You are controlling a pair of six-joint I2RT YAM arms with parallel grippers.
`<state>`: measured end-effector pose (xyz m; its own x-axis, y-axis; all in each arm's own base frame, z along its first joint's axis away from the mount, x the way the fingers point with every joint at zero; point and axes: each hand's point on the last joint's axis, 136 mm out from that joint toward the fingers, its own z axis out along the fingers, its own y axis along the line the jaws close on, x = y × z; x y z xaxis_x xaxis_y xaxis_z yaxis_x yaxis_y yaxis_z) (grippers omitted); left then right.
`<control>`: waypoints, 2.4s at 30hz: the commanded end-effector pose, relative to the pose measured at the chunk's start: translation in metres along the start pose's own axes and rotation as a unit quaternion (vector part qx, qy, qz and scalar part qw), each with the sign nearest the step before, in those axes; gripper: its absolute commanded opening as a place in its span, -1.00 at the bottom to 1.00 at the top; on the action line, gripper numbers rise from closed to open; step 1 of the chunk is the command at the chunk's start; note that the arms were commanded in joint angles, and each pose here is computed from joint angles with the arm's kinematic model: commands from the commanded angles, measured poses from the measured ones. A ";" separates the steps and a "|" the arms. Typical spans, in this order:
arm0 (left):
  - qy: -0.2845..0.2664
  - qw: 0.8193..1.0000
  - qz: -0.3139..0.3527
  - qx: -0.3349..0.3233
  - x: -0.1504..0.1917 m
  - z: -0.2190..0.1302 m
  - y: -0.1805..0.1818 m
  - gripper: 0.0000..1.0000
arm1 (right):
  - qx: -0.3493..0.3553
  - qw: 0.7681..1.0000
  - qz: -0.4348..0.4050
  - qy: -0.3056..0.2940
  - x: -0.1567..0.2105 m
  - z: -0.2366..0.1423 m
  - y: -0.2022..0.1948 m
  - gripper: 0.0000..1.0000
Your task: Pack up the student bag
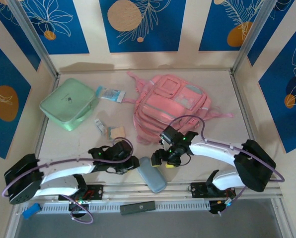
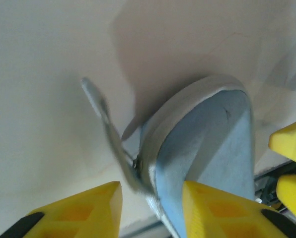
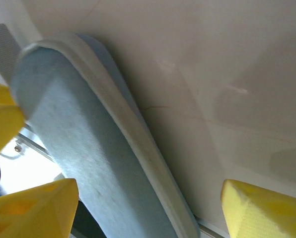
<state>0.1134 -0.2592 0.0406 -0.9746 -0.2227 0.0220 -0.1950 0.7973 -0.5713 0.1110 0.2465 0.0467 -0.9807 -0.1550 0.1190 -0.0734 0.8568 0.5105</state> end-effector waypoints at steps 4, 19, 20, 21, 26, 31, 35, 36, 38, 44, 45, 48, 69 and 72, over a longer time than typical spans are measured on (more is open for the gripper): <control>0.000 0.999 -0.018 0.032 -0.004 0.022 -0.019 -0.43 | -0.051 0.998 0.018 0.034 0.001 0.019 0.010 0.55; -0.040 0.999 0.009 0.018 -0.025 0.026 -0.030 -0.62 | -0.154 0.987 -0.011 -0.033 -0.018 -0.027 0.032 -0.58; -0.045 0.998 0.019 0.027 -0.028 0.022 -0.037 -0.61 | -0.154 0.987 -0.010 -0.043 -0.020 -0.033 0.031 -0.65; -0.052 0.998 0.028 0.030 -0.032 0.016 -0.043 -0.59 | -0.158 0.986 -0.009 -0.053 -0.022 -0.040 0.030 -0.76; -0.132 0.984 0.113 0.046 -0.080 -0.039 -0.073 -0.25 | -0.176 0.976 0.050 -0.118 -0.037 -0.092 0.006 -1.00; -0.163 0.973 0.162 0.002 -0.161 -0.055 -0.082 0.06 | -0.170 0.946 0.169 -0.216 -0.048 -0.144 -0.053 -1.00; -0.146 0.975 0.165 -0.016 -0.217 -0.025 -0.091 0.18 | -0.184 0.920 0.226 -0.261 -0.061 -0.168 -0.084 -1.00; -0.146 0.977 0.156 -0.023 -0.234 -0.017 -0.091 0.18 | -0.187 0.913 0.231 -0.278 -0.068 -0.178 -0.090 -1.00; -0.149 0.976 0.155 -0.004 -0.258 0.001 -0.098 0.18 | -0.176 0.902 0.246 -0.309 -0.079 -0.191 -0.105 -1.00; -0.084 0.985 0.150 0.019 -0.234 0.047 -0.108 -0.21 | -0.182 0.881 0.252 -0.357 -0.129 -0.208 -0.137 -1.00; -0.083 0.984 0.159 0.008 -0.220 0.048 -0.108 -0.21 | -0.167 0.884 0.250 -0.359 -0.140 -0.208 -0.142 -1.00; -0.051 0.987 0.155 0.003 -0.173 0.061 -0.110 -0.22 | -0.199 0.881 0.222 -0.367 -0.177 -0.216 -0.141 -1.00; -0.087 0.837 0.531 -0.096 -0.145 0.006 -0.185 0.21 | -0.112 0.872 0.232 -0.416 -0.174 -0.283 -0.159 -1.00; -0.069 0.813 0.563 -0.131 -0.156 0.025 -0.179 0.33 | -0.130 0.867 0.234 -0.420 -0.172 -0.289 -0.157 -1.00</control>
<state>0.3065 -0.3902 0.1598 -0.6227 0.4860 -0.6132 0.6785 0.7257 -0.1139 0.3530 -0.0058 0.1959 -0.6786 0.6725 -0.2954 0.2817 0.6097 0.7409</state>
